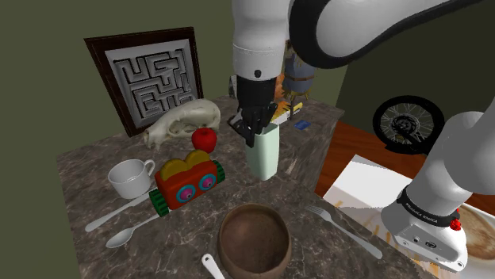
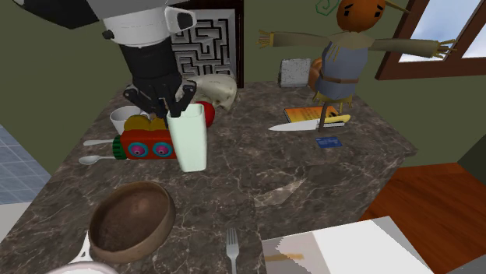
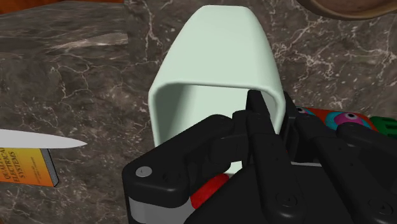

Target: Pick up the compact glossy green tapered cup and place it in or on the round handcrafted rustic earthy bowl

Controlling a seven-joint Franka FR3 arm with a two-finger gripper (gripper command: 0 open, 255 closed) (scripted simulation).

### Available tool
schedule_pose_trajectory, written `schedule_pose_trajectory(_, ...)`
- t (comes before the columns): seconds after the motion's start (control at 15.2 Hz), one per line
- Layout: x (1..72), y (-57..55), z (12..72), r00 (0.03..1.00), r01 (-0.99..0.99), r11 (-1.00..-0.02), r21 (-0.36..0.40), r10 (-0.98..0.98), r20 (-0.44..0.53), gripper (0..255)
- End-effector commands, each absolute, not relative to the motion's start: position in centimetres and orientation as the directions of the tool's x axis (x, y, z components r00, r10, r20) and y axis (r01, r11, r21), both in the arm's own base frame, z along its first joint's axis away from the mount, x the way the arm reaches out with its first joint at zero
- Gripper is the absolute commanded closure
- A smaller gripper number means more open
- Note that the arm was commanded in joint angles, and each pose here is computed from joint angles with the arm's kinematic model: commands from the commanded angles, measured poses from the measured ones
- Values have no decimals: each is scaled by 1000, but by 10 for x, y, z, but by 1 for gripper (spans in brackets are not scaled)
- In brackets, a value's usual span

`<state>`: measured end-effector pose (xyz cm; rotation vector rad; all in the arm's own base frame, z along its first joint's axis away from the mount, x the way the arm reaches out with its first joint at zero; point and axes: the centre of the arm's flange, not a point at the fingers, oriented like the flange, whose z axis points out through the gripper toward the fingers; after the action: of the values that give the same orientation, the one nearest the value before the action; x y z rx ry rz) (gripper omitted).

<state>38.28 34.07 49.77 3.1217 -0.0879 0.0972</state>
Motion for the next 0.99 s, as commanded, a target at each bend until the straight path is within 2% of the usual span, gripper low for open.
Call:
schedule_pose_trajectory(0.0,383,341,508,996,-57,-998,16,-56,63,255)
schedule_pose_trajectory(0.59,383,341,553,996,-57,-998,16,-56,63,255)
schedule_pose_trajectory(0.92,346,391,573,996,-57,-998,16,-56,63,255)
